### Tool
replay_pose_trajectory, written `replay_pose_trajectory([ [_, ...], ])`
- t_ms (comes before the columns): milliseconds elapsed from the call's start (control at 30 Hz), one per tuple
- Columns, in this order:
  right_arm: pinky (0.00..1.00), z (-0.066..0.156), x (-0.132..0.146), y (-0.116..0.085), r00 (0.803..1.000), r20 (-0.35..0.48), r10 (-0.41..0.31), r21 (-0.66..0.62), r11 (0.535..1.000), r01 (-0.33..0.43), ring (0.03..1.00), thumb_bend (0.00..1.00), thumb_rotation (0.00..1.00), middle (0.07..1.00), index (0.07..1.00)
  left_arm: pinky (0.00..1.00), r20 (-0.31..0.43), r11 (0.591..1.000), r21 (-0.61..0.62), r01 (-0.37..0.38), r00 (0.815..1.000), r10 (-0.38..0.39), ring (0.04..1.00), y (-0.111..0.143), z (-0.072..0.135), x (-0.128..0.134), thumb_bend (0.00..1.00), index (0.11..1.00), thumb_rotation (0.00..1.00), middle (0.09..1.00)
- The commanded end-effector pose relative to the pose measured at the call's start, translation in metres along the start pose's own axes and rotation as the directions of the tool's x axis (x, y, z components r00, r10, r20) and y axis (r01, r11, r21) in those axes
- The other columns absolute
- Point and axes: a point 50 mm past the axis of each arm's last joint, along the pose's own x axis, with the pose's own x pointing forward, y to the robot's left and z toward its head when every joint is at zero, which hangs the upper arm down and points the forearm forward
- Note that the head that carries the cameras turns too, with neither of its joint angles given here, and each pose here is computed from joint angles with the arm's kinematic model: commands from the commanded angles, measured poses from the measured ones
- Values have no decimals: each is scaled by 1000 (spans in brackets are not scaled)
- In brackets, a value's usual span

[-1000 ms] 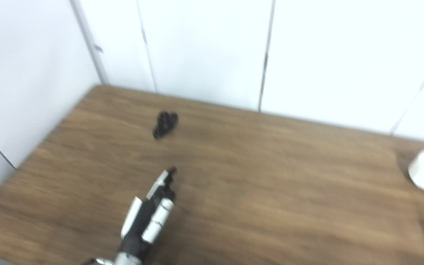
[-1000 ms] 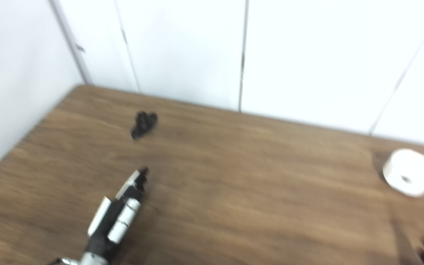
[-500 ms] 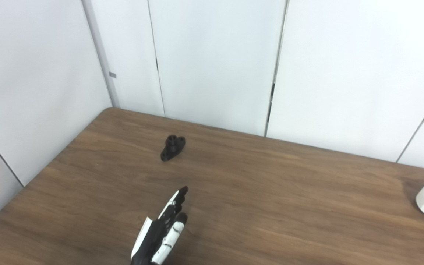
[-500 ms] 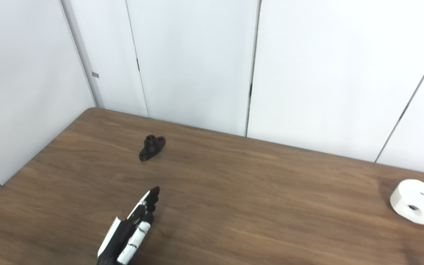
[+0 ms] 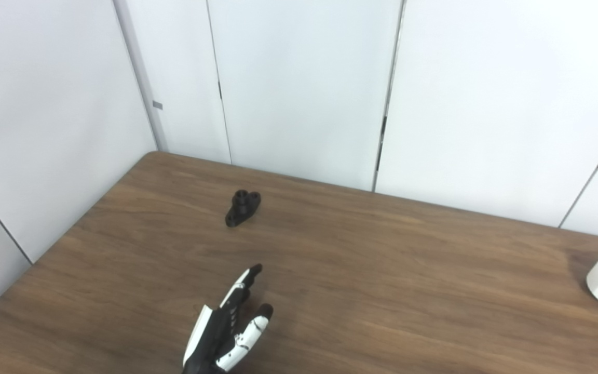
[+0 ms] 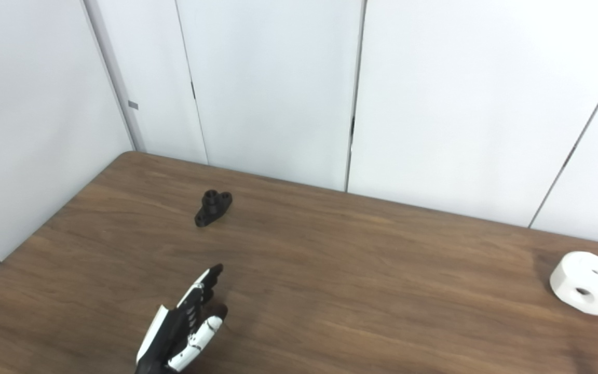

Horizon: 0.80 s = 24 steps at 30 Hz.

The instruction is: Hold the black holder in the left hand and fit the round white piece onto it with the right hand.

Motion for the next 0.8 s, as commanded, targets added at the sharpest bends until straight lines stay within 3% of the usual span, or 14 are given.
replay_pose_trajectory([
  [0, 1000, -27, -19, 10, 990, -138, -18, 43, 999, 25, 1000, 694, 1000, 1000, 1000, 970, 35, 997, 17, -74, 997, 73, 984, -5, 16, 6, 553, 956, 396, 979],
  [100, 1000, -26, -19, 11, 991, -132, -16, 46, 999, 22, 1000, 703, 1000, 1000, 1000, 954, 72, 991, 98, -90, 994, 83, 974, 2, 29, 14, 624, 939, 277, 968],
  [233, 1000, -25, -19, 12, 992, -123, -16, 48, 999, 22, 1000, 695, 1000, 1000, 1000, 975, 104, 979, 171, -114, 990, 97, 986, 11, 49, 28, 716, 928, 265, 971],
  [433, 1000, -24, -20, 17, 993, -121, -14, 50, 999, 20, 1000, 676, 1000, 1000, 1000, 958, 174, 955, 257, -148, 979, 105, 952, 24, 70, 54, 710, 923, 172, 944],
  [467, 1000, -24, -20, 18, 992, -122, -13, 50, 999, 19, 1000, 677, 1000, 1000, 1000, 953, 175, 937, 312, -157, 979, 106, 946, 27, 73, 59, 713, 920, 179, 939],
  [567, 1000, -23, -20, 20, 992, -126, -13, 47, 999, 19, 1000, 684, 1000, 1000, 1000, 890, 151, 893, 414, -178, 981, 125, 930, 37, 81, 71, 756, 927, 334, 941],
  [767, 1000, -23, -21, 21, 989, -150, -21, 32, 999, 26, 1000, 631, 974, 1000, 1000, 898, 187, 821, 515, -247, 967, 174, 952, 53, 89, 98, 823, 904, 381, 939],
])
